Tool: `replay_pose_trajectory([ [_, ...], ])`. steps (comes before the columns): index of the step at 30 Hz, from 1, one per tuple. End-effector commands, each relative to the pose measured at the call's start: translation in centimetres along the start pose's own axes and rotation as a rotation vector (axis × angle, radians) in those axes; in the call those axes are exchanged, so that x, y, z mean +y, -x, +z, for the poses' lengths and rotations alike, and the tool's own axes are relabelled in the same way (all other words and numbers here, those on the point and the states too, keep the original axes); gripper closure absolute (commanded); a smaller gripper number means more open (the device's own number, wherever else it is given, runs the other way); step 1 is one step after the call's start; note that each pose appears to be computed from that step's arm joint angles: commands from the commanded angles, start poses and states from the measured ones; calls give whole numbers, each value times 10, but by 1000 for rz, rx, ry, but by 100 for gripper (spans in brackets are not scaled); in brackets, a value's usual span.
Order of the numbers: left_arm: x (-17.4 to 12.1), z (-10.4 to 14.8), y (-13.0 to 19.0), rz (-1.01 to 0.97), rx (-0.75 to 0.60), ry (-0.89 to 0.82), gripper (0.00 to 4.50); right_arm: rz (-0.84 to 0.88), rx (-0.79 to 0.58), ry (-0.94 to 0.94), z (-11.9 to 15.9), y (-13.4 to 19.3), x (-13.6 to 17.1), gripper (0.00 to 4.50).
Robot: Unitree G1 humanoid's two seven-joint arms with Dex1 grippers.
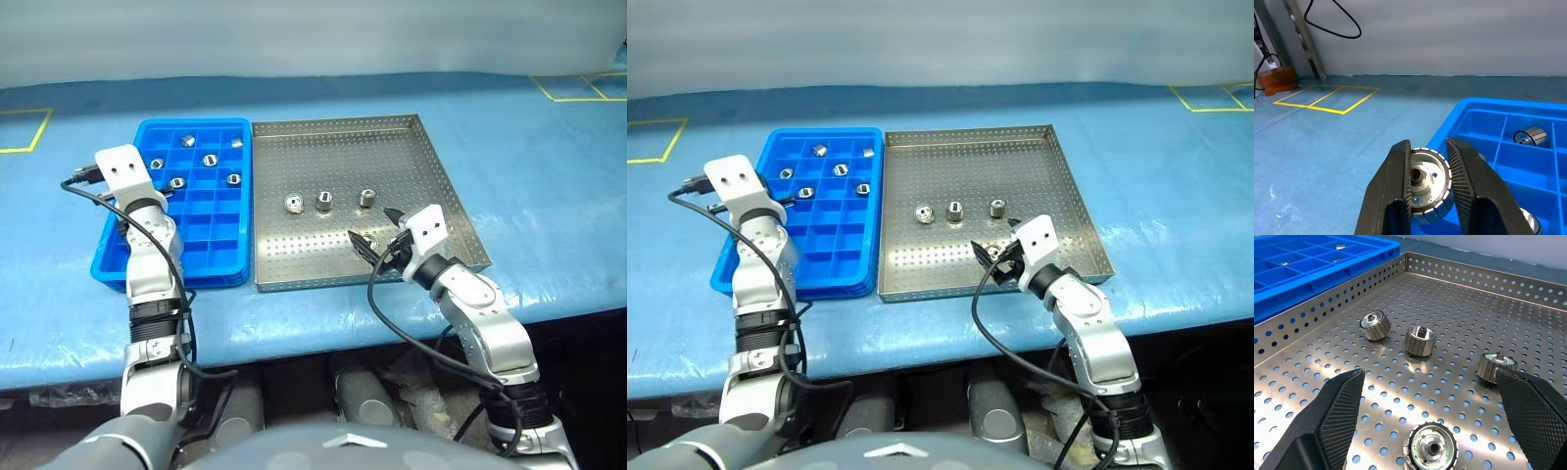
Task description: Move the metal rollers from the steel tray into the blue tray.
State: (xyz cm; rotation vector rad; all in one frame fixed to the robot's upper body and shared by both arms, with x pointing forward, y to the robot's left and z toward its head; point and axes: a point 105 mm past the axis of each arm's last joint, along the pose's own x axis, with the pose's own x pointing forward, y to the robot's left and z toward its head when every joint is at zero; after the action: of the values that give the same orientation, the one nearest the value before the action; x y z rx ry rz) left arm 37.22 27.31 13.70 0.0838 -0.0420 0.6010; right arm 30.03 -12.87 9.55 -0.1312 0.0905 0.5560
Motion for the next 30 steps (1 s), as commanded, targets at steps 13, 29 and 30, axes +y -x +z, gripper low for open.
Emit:
replay_pose_trajectory([
  [13, 7, -8, 6, 83, 32, 20, 366, -14, -42, 23, 13, 3, -3, 0],
  [29, 2, -19, 8, 37, 74, 30, 243, -11, -43, 21, 13, 3, -2, 0],
  [30, 1, -17, 8, 24, 61, 40, 216, -12, -44, 21, 13, 3, -2, 0],
])
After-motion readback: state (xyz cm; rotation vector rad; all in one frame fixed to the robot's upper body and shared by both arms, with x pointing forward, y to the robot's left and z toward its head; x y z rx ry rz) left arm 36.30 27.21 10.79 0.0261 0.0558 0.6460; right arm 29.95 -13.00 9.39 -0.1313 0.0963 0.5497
